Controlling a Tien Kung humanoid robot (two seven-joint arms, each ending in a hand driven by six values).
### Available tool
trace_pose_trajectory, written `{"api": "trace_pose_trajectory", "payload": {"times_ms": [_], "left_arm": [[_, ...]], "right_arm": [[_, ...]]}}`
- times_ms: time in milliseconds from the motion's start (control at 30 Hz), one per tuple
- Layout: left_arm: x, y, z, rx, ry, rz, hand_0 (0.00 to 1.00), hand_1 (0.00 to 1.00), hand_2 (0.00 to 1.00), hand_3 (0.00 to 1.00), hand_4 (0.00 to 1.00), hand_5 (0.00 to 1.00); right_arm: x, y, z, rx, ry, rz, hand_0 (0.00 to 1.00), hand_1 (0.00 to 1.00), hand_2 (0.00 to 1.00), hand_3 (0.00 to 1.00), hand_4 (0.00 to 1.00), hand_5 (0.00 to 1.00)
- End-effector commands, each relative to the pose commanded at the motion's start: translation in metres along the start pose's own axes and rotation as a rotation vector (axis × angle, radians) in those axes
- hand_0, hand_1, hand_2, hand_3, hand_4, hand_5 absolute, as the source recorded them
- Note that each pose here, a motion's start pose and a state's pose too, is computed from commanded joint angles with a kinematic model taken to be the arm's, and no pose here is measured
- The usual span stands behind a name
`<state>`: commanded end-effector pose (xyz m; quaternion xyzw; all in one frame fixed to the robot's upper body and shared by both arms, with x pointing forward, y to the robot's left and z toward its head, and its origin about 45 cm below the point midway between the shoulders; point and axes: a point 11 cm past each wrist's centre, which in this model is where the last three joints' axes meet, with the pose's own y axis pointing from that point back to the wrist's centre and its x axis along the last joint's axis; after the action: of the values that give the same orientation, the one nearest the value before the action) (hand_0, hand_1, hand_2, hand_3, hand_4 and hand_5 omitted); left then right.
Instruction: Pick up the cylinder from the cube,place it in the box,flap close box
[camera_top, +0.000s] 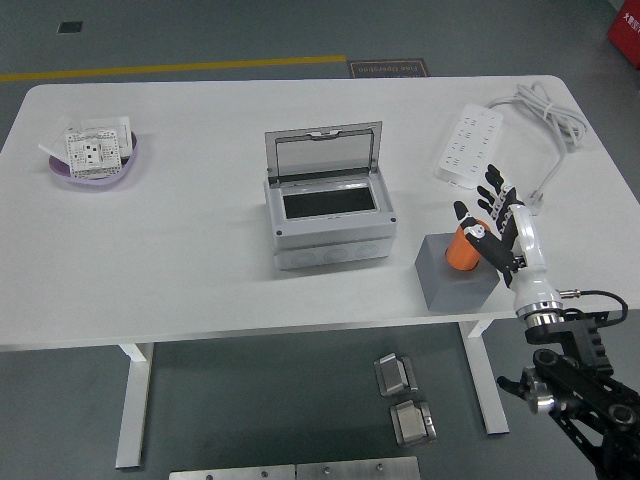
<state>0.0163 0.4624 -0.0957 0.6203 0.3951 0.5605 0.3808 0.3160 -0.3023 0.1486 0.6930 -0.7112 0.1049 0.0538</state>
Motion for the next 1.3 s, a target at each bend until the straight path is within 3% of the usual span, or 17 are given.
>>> {"api": "trace_pose_trajectory", "payload": {"times_ms": [433, 1033, 1067, 1233, 1267, 1300], "left_arm": [[-0.002, 0.0, 0.001, -0.004, 0.0, -0.004, 0.663, 0.655, 0.631, 0.656, 0.61, 0.464], [-0.003, 0.001, 0.005, -0.016, 0.006, -0.011, 0.663, 0.655, 0.632, 0.657, 0.61, 0.465], [-0.003, 0.001, 0.005, -0.016, 0.006, -0.011, 0.663, 0.655, 0.633, 0.657, 0.603, 0.461], [-0.002, 0.001, 0.005, -0.017, 0.007, -0.012, 0.663, 0.655, 0.633, 0.657, 0.603, 0.461], [-0.002, 0.001, 0.005, -0.017, 0.008, -0.012, 0.663, 0.655, 0.633, 0.658, 0.601, 0.458], [-0.002, 0.001, 0.006, -0.017, 0.008, -0.012, 0.663, 0.655, 0.633, 0.658, 0.601, 0.458]], "right_arm": [[-0.006, -0.001, 0.012, -0.042, 0.017, -0.043, 0.895, 0.932, 0.935, 0.998, 0.818, 0.408], [-0.008, 0.001, 0.017, -0.064, 0.066, -0.062, 0.882, 0.915, 0.879, 0.987, 0.785, 0.354], [-0.008, 0.001, 0.017, -0.066, 0.067, -0.063, 0.882, 0.913, 0.87, 0.981, 0.835, 0.249], [-0.007, 0.002, 0.02, -0.077, 0.065, -0.065, 0.882, 0.913, 0.87, 0.981, 0.835, 0.249], [-0.007, 0.002, 0.02, -0.078, 0.065, -0.065, 0.878, 0.916, 0.87, 0.988, 0.856, 0.178], [-0.007, 0.002, 0.021, -0.08, 0.064, -0.064, 0.878, 0.916, 0.87, 0.988, 0.856, 0.178]]}}
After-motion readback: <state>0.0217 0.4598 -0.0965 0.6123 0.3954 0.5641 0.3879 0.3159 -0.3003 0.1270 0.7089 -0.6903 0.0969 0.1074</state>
